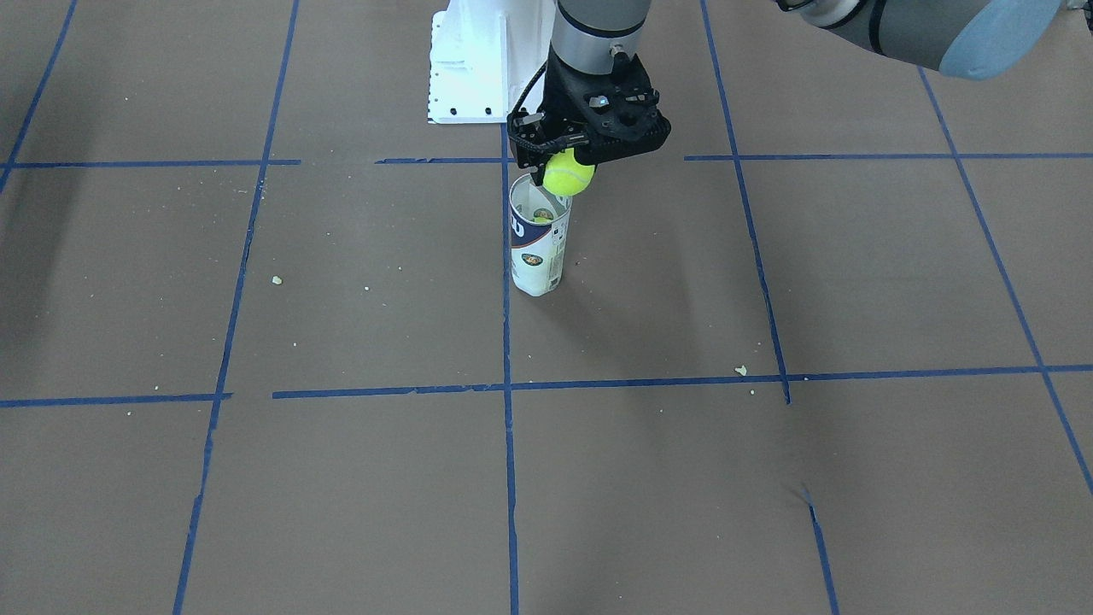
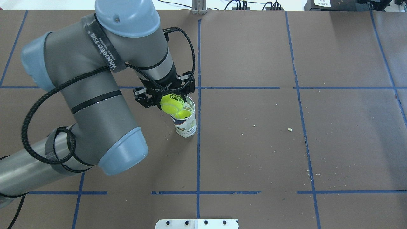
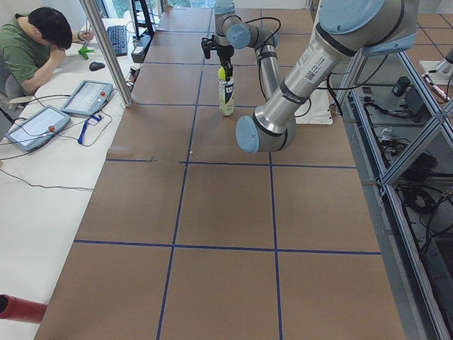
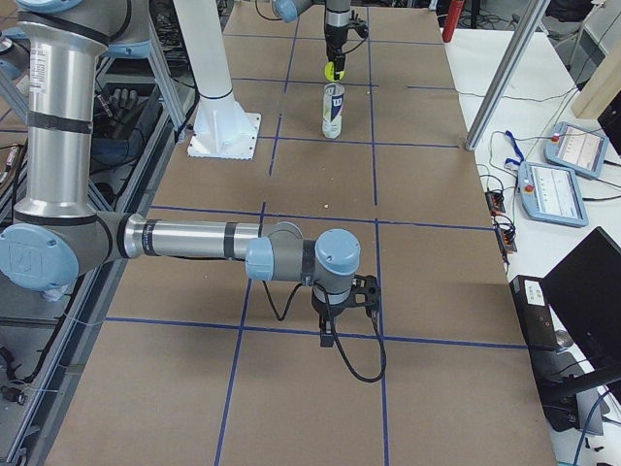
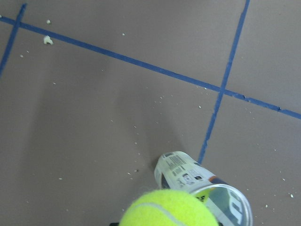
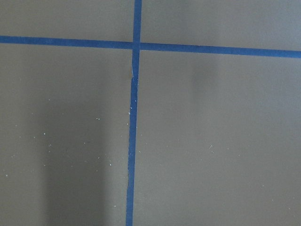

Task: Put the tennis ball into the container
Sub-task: 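Lower the ball into the clear cup and open the left gripper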

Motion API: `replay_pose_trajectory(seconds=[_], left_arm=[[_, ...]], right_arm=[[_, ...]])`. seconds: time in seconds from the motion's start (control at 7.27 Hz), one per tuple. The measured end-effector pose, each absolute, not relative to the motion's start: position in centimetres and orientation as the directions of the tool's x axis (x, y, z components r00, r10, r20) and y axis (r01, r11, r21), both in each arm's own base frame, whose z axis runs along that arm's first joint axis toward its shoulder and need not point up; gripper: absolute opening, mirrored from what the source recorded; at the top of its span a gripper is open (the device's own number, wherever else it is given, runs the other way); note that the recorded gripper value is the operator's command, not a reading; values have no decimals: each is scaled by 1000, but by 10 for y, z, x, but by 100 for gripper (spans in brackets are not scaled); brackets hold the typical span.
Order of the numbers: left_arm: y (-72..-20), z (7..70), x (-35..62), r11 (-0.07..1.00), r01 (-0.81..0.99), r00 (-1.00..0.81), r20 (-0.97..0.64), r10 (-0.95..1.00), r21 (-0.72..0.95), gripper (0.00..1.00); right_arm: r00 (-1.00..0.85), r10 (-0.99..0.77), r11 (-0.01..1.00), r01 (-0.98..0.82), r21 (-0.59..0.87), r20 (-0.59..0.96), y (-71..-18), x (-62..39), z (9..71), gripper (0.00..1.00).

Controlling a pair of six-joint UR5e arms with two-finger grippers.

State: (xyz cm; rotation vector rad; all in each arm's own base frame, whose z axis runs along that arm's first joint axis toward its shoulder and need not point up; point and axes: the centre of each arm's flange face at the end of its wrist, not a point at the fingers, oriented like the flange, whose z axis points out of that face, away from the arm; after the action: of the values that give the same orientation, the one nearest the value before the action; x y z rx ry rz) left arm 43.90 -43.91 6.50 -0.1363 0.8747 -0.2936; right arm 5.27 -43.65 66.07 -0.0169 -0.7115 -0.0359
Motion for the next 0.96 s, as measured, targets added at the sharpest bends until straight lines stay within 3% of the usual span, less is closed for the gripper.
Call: replay_pose_trajectory(seconds=[0.28, 0.41, 0.55, 0.96], left_arm=[[-447, 57, 455, 949, 198, 613, -724, -317, -247, 24], [-449, 56, 458, 948, 199, 616, -721, -318, -248, 35], [-449, 57, 458, 948, 199, 617, -720, -318, -247, 58], [-449, 60, 458, 948, 200, 620, -718, -318, -247, 93]], right_arm=[[757, -28, 999, 39, -3, 653, -437, 53, 660, 100], [757, -28, 999, 39, -2, 653, -437, 53, 660, 100], [757, -28, 999, 39, -3, 653, -437, 53, 661, 100], [757, -27, 999, 39, -3, 653, -436, 53, 661, 100]])
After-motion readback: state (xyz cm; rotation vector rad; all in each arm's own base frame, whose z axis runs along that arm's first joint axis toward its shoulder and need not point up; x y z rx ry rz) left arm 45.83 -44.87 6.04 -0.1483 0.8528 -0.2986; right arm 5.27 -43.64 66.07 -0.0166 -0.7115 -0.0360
